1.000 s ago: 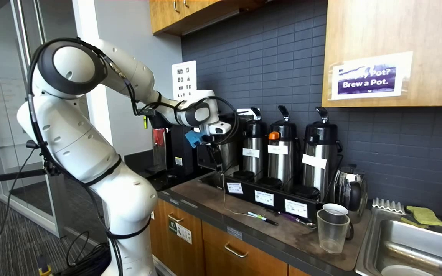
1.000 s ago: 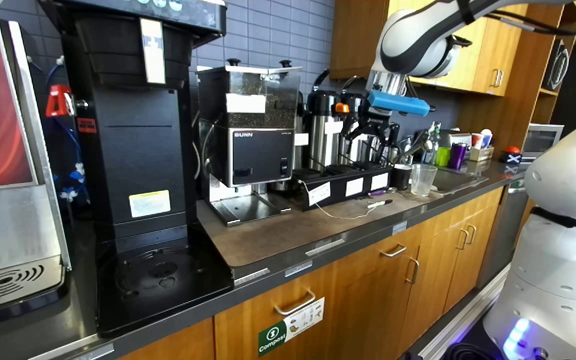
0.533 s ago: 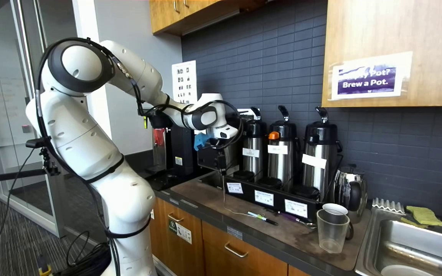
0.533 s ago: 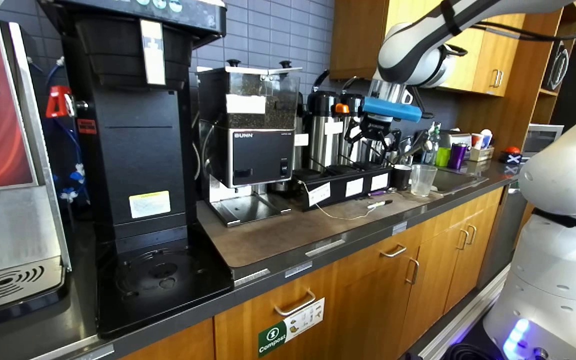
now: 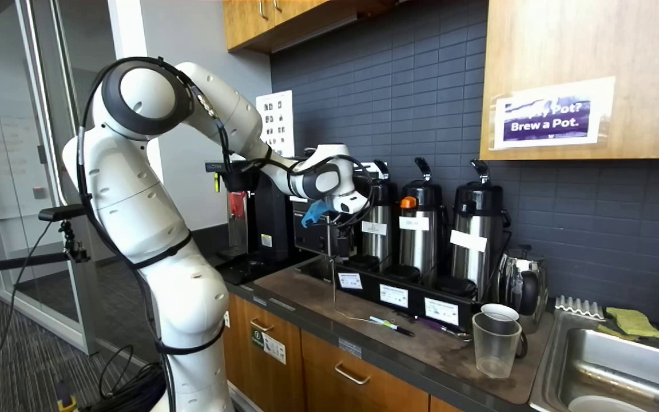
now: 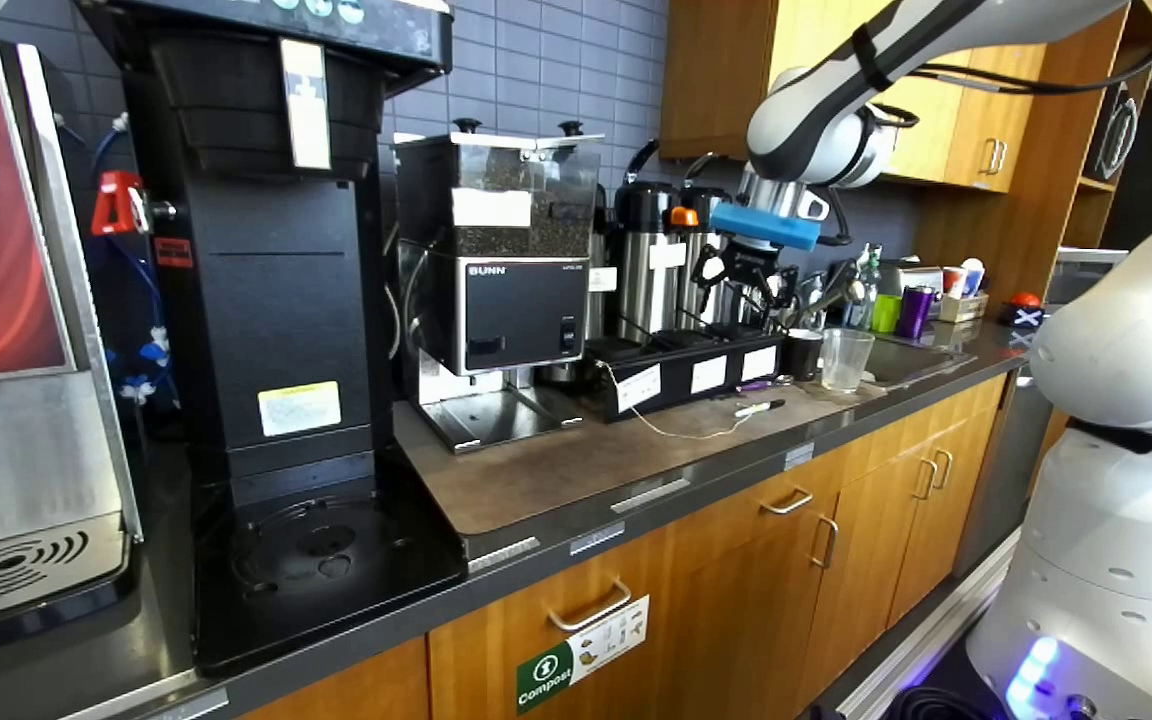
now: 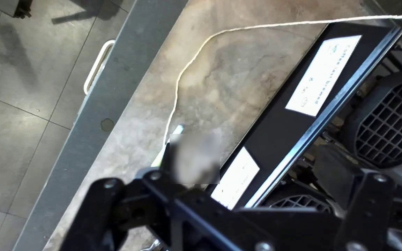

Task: Pick up the black marker from the counter and put it in the black bowl in the middle

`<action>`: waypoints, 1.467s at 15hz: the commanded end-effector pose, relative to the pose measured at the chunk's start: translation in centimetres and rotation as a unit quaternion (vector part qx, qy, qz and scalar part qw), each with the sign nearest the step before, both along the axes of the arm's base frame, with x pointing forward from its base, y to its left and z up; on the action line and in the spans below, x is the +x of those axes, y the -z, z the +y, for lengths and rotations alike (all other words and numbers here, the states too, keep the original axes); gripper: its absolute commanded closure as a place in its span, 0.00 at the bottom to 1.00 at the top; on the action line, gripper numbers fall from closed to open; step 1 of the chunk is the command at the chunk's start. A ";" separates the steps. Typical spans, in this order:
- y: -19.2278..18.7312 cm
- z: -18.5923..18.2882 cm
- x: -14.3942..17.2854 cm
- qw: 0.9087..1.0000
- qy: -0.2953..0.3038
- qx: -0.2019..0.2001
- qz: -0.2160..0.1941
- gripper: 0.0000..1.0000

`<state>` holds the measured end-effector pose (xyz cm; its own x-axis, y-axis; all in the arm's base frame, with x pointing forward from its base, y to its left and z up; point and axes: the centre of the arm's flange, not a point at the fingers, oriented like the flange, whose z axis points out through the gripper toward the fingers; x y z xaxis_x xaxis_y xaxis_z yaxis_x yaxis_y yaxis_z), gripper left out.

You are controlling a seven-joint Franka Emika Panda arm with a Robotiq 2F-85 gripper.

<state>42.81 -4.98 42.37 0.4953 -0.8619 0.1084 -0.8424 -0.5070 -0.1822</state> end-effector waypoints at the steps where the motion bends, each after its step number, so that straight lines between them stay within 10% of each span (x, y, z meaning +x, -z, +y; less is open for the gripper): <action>1: 1.0 -2.0 1.6 0.999 0.048 0.003 0.007 0.00; 22: 9.2 -9.1 2.7 0.974 0.223 0.029 0.036 0.00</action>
